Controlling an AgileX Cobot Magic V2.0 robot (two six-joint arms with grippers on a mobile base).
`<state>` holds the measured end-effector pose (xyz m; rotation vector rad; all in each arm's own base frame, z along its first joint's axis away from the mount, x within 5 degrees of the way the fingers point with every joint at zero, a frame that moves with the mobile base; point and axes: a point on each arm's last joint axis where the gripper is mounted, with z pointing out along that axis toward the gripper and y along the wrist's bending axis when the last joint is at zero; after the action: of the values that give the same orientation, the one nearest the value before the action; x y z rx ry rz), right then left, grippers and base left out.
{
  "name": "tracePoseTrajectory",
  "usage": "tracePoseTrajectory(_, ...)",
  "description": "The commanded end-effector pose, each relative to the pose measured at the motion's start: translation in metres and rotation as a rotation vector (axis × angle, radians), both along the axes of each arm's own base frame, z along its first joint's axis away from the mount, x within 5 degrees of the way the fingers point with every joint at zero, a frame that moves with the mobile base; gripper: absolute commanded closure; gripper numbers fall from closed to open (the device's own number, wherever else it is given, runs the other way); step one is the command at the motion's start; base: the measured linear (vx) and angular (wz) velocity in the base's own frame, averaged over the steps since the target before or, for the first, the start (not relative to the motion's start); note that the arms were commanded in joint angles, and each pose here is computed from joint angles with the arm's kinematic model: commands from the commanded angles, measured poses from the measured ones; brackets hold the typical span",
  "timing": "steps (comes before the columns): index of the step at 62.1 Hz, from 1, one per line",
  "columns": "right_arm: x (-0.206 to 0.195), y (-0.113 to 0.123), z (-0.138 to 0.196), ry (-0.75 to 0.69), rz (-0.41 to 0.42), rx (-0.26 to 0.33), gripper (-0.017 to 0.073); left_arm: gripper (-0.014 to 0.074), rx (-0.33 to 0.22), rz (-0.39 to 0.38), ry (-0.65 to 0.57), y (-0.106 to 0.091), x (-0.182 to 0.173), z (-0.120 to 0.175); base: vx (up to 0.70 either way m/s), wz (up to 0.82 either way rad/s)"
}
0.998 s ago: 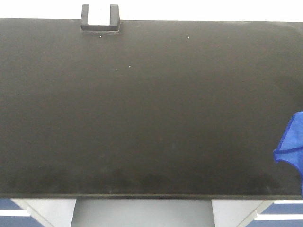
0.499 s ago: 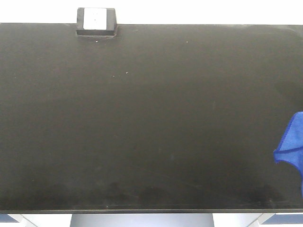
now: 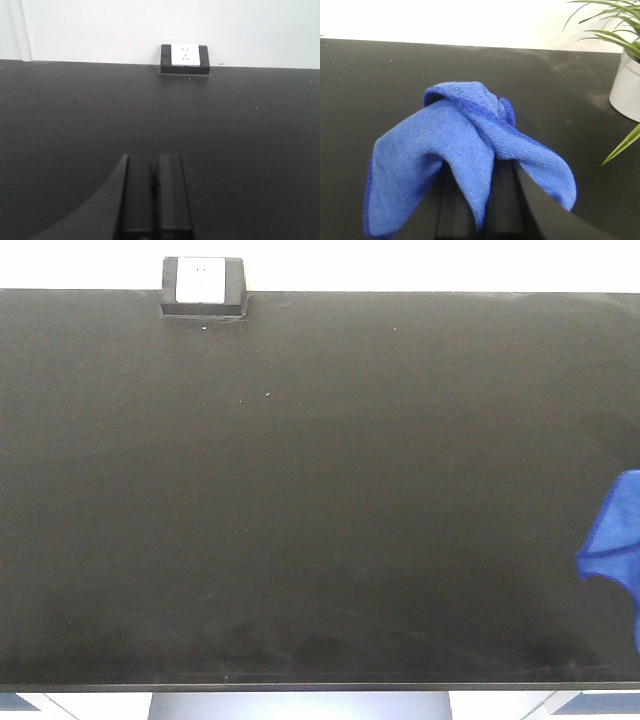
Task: Wipe right workspace with blue cloth
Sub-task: 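Lower the blue cloth onto the bench top with the right gripper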
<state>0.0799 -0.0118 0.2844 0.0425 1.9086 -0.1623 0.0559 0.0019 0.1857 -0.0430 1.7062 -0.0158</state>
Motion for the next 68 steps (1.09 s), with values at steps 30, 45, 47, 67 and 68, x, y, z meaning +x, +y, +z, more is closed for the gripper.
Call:
tracePoseTrajectory(30, 0.085, -0.003, -0.043, 0.083, 0.06, 0.001, 0.0561, 0.0599, -0.008, -0.006, -0.065, -0.001, 0.001, -0.002, 0.0, 0.0)
tracePoseTrajectory(45, 0.123, -0.003, -0.074, 0.119, 0.082, 0.031, 0.0561, 0.0599, -0.008, -0.006, -0.065, -0.001, 0.001, -0.002, 0.0, 0.0)
tracePoseTrajectory(47, 0.127, -0.003, -0.079, 0.13, 0.083, 0.037, 0.0561, 0.0599, -0.008, -0.006, -0.065, -0.001, 0.001, -0.002, 0.0, 0.0)
tracePoseTrajectory(67, 0.143, 0.056, -0.114, 0.205, 0.357, 0.033, 0.0559, 0.0599, -0.008, -0.006, -0.065, -0.001, 0.001, -0.002, 0.0, 0.0)
tracePoseTrajectory(68, 0.144, 0.062, -0.115, 0.189, 0.382, 0.036, 0.0559, 0.0599, -0.008, -0.006, -0.065, -0.001, 0.001, -0.002, 0.0, 0.0)
